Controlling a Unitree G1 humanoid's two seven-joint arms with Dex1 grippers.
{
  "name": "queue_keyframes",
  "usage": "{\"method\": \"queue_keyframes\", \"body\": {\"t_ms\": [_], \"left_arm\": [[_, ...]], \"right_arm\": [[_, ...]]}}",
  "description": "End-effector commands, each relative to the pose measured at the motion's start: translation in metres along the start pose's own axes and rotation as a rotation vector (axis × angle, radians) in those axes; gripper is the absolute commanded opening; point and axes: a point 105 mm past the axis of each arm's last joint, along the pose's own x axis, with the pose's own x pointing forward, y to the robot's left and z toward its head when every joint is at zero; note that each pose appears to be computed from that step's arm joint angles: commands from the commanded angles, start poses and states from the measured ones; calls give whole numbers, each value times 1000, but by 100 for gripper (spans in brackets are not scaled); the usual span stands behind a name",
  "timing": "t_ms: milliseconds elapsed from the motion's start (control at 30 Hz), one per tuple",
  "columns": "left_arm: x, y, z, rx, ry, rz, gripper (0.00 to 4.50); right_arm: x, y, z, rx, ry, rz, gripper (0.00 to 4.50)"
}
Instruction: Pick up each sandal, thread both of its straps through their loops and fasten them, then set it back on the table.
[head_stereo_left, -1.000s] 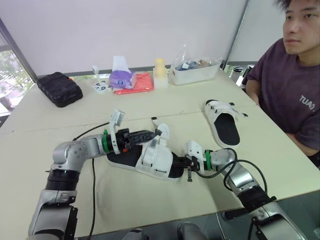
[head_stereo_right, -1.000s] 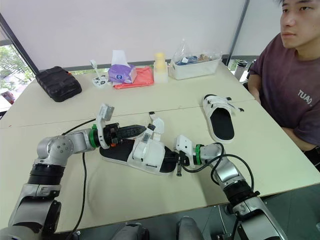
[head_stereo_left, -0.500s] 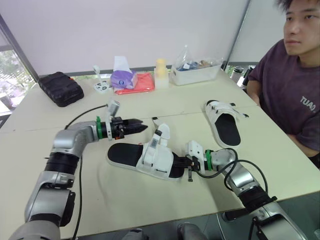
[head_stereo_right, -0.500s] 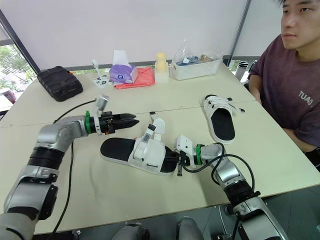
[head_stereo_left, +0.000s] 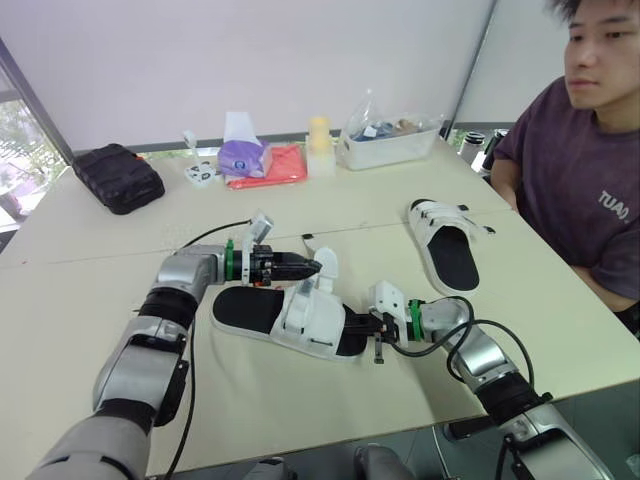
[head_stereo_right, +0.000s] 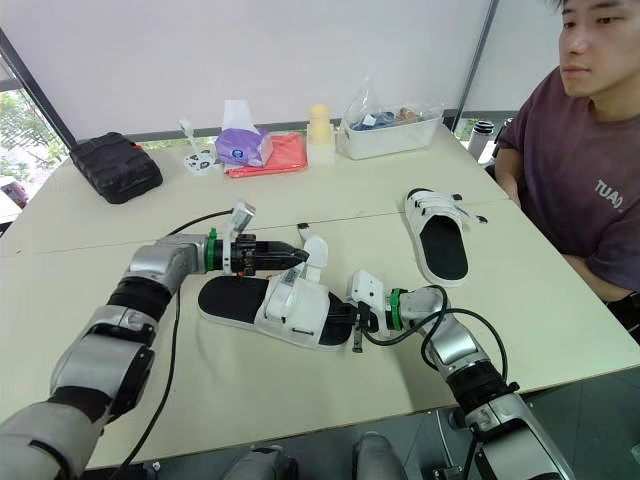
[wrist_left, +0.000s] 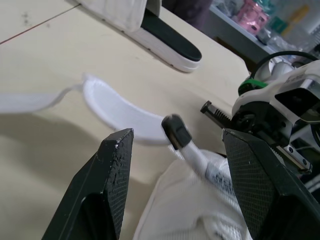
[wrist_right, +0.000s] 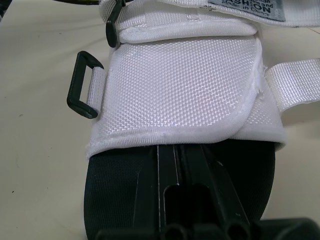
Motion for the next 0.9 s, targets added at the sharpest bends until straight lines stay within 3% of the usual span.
{"method": "queue_keyframes", "body": {"t_ms": [33, 133, 167, 300, 433, 567, 900], "left_arm": [[0, -2, 10, 32, -14, -21, 171], [1, -4, 17, 26, -47, -38, 14], [2, -5, 18, 30, -46, -46, 5], [-1, -9, 20, 42, -51, -67, 5], [-15, -24, 65, -22, -272, -140, 5], [-22, -30, 83, -47, -369, -147, 5], [-9, -6, 54, -27, -286, 24, 5]], "right_arm": [[-1, 16, -47, 111, 169, 12, 0], [0, 16, -47, 112, 167, 9, 0], [-1, 17, -47, 113, 167, 9, 0], [0, 17, -47, 113, 166, 9, 0], [0, 16, -47, 113, 166, 8, 0], [0, 17, -48, 116, 167, 11, 0], [1, 19, -49, 117, 169, 16, 0]]}}
